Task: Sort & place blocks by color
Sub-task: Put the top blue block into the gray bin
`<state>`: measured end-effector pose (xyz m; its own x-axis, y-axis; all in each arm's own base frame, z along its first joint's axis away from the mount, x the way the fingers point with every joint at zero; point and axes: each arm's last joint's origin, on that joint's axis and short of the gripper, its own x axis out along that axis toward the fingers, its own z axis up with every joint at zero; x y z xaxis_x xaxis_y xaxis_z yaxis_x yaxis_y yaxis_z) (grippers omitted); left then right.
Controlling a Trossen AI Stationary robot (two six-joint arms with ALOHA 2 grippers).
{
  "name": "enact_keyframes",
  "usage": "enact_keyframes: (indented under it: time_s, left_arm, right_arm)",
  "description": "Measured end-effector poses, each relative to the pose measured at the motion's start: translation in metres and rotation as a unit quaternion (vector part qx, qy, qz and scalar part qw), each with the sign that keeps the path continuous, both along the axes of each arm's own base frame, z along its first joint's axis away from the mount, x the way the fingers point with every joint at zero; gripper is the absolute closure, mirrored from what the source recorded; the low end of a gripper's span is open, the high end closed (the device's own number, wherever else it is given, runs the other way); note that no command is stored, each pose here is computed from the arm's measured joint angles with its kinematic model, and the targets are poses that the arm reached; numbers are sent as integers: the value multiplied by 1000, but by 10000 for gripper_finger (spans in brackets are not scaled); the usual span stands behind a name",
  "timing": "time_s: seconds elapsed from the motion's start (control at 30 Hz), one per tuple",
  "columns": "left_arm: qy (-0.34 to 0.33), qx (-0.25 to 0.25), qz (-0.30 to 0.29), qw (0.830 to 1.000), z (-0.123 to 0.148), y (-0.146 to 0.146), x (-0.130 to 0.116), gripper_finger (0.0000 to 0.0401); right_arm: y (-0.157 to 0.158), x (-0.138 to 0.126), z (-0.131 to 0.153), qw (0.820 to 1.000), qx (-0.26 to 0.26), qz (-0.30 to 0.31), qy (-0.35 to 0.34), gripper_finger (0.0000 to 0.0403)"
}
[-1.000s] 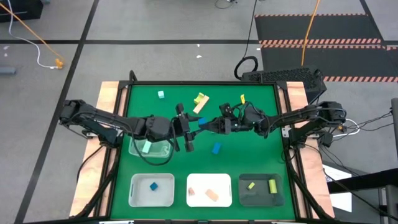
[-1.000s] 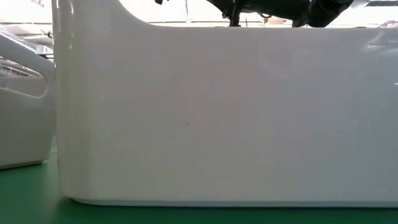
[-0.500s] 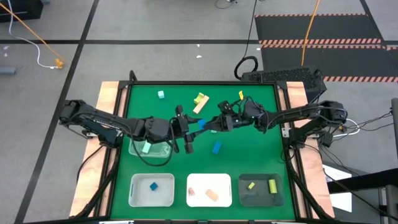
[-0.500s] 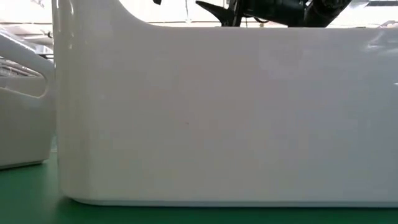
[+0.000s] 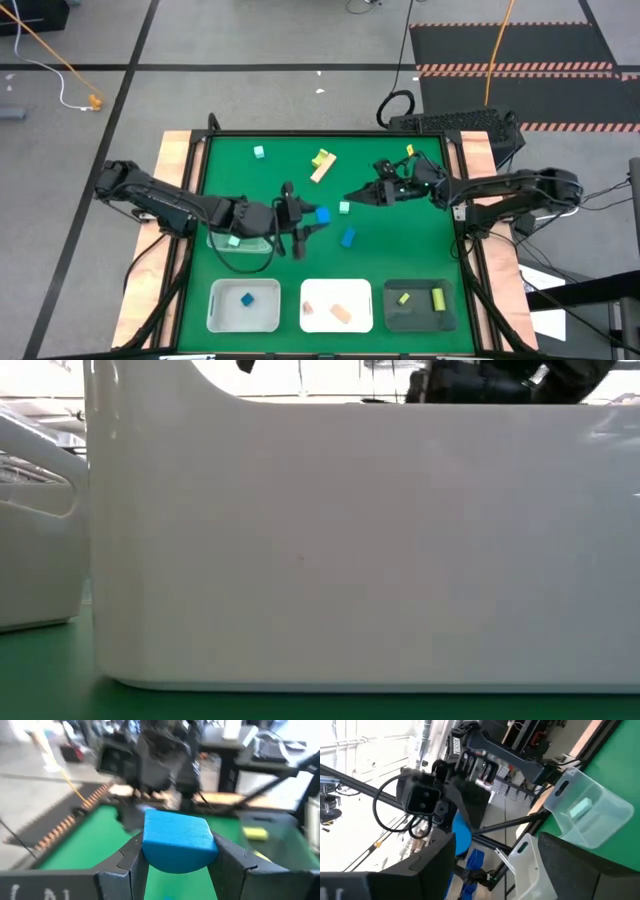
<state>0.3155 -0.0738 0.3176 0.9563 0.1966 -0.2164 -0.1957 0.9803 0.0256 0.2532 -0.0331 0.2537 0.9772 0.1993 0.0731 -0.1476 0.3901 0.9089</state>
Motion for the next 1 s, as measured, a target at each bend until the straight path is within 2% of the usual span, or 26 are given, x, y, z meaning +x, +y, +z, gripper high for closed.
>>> enact_keyframes:
  time_s: [0.1,0.2,0.37,0.5,0.67,0.83,1.0]
  left_arm:
    - [37,-32,-30,998,-8,-14,-6,235]
    - [78,-83,-35,993,-17,-25,-12,227]
    - [146,-186,-55,970,-28,-39,-24,237]
    - [216,-278,-102,930,-35,-58,-36,237]
    - [307,-368,-113,870,-43,-89,-61,233]
    - [340,-405,-121,840,-44,-121,-86,237]
    - [387,-399,-43,830,-58,-131,-106,237]
  right_arm:
    - [3,-15,-14,1000,-1,-1,15,134]
    - [6,-27,-27,1000,1,0,28,138]
    - [12,-42,-48,998,4,-43,39,145]
    - [16,-50,-57,998,4,-64,21,149]
    - [19,-54,-58,998,3,-58,-1,149]
    - [19,-54,-56,998,3,-58,-12,149]
    - [19,-54,-56,998,-9,-57,-13,149]
